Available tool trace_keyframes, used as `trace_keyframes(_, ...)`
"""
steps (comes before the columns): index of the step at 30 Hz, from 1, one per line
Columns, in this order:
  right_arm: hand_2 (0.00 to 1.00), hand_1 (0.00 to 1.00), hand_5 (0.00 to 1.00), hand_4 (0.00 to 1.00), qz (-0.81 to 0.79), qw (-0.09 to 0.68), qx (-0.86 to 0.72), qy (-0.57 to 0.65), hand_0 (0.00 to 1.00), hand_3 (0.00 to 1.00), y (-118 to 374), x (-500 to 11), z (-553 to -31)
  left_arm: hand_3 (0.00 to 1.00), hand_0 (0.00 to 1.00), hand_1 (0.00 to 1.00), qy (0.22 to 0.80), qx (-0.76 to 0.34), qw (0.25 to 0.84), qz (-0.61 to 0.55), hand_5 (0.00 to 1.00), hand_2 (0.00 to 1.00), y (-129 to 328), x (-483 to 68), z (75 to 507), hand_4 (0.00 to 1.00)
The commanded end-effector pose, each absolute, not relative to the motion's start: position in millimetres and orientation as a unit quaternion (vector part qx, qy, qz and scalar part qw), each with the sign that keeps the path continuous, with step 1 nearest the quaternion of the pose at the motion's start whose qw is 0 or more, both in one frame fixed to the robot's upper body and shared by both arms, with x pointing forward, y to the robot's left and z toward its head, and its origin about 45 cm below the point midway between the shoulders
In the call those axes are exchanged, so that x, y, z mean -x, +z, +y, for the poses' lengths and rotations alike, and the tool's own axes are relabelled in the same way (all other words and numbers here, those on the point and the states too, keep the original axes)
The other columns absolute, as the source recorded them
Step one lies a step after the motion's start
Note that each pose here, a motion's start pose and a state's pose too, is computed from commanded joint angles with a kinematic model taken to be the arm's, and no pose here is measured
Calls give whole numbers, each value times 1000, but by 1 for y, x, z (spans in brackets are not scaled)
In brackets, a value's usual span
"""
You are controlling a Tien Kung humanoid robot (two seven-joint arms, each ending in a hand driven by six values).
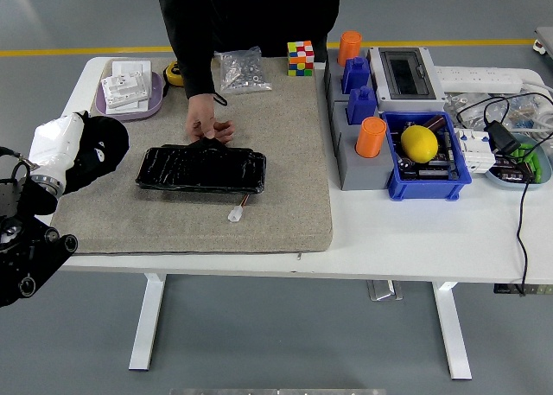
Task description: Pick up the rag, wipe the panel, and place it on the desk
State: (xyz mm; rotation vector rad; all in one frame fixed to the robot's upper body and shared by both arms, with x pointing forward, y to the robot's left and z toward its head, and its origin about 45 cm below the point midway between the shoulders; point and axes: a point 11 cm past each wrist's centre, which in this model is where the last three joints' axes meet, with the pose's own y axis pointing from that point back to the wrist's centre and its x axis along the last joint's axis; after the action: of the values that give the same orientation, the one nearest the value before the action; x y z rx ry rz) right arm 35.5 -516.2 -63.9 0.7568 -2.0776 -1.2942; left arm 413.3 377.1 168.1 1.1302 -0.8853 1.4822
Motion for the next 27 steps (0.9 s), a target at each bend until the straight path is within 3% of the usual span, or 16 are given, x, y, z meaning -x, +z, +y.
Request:
trace_keyframes(1,676,555,659,998,-777,286,-283,-484,718,635,-64,-35,-516,422,303,280,616,-470,514,-367,2,516,167,-413,377,2)
trace_keyframes(6,676,555,659,998,-776,286,-284,-485,718,635,-65,-35,-515,422,303,280,611,-476,520,-360,2,516,158,-410,375,2)
trace_keyframes(7,676,555,658,998,-776,286,-284,-485,716,635,-65,-36,-515,468,355,465,609,-479,522,-358,2,590,155,-409,375,2)
trace_keyframes(12,676,555,658,998,-777,285,-285,-485,716,635,-65,-37,-514,468,355,465,603,-491,522,-352,2,590,148,-406,378,2)
trace_keyframes(13,676,555,660,998,-777,285,-284,-485,718,634,-65,-36,-514,486,421,562,602,-494,521,-348,2,635,146,-405,381,6)
trace_keyframes(18,676,555,660,998,-777,285,-283,-485,718,634,-65,-36,-514,486,421,562,598,-506,519,-342,2,635,143,-404,386,6)
trace_keyframes(19,676,555,658,998,-777,284,-283,-485,716,634,-65,-36,-515,505,460,624,598,-506,519,-341,2,672,143,-404,386,76)
trace_keyframes(24,676,555,658,998,-777,285,-283,-484,716,634,-65,-36,-514,505,460,624,594,-513,522,-334,2,672,140,-403,388,76)
trace_keyframes(25,676,556,659,998,-777,285,-283,-485,716,633,-65,-36,-514,534,493,756,593,-516,523,-330,2,801,139,-402,389,267)
trace_keyframes(27,676,556,659,998,-777,286,-283,-485,716,633,-65,-35,-514,534,493,756,591,-519,525,-326,2,801,138,-402,390,267)
